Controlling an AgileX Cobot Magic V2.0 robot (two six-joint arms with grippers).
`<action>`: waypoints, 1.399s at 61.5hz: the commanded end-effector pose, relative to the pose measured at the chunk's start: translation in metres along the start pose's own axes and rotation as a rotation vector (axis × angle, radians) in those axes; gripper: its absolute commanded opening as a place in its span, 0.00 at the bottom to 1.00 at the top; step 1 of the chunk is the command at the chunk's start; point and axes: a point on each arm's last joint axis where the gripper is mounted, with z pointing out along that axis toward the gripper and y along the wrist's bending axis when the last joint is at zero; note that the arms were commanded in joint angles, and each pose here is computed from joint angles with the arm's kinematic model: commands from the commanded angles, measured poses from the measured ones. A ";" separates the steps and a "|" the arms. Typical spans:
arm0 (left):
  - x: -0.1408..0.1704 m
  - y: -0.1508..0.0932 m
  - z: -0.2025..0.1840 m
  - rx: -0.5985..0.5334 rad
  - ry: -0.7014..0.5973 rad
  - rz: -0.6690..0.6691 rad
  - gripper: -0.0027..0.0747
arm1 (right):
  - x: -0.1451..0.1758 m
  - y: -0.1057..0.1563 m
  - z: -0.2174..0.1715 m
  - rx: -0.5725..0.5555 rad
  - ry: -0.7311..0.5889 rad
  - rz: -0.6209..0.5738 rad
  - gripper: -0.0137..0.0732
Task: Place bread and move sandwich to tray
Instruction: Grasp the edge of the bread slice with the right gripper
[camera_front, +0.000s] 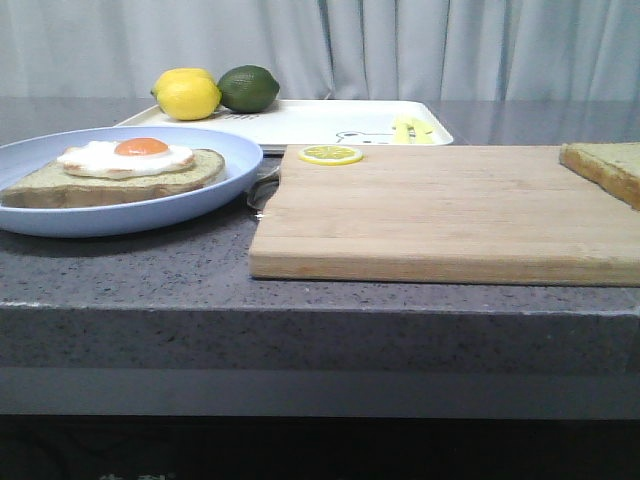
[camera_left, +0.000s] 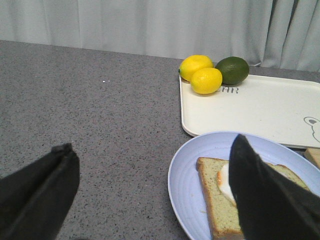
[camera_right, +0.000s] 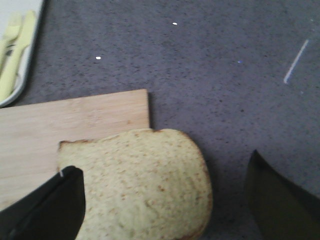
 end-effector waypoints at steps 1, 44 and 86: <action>-0.019 -0.001 -0.002 0.007 -0.109 -0.011 0.81 | -0.025 -0.012 0.003 0.039 -0.037 0.005 0.91; -0.019 -0.001 -0.002 0.007 -0.109 -0.011 0.81 | -0.020 -0.048 0.096 -0.360 0.367 0.043 0.91; -0.019 -0.001 -0.002 0.007 -0.109 -0.011 0.81 | -0.014 -0.042 0.107 -0.476 0.414 0.092 0.39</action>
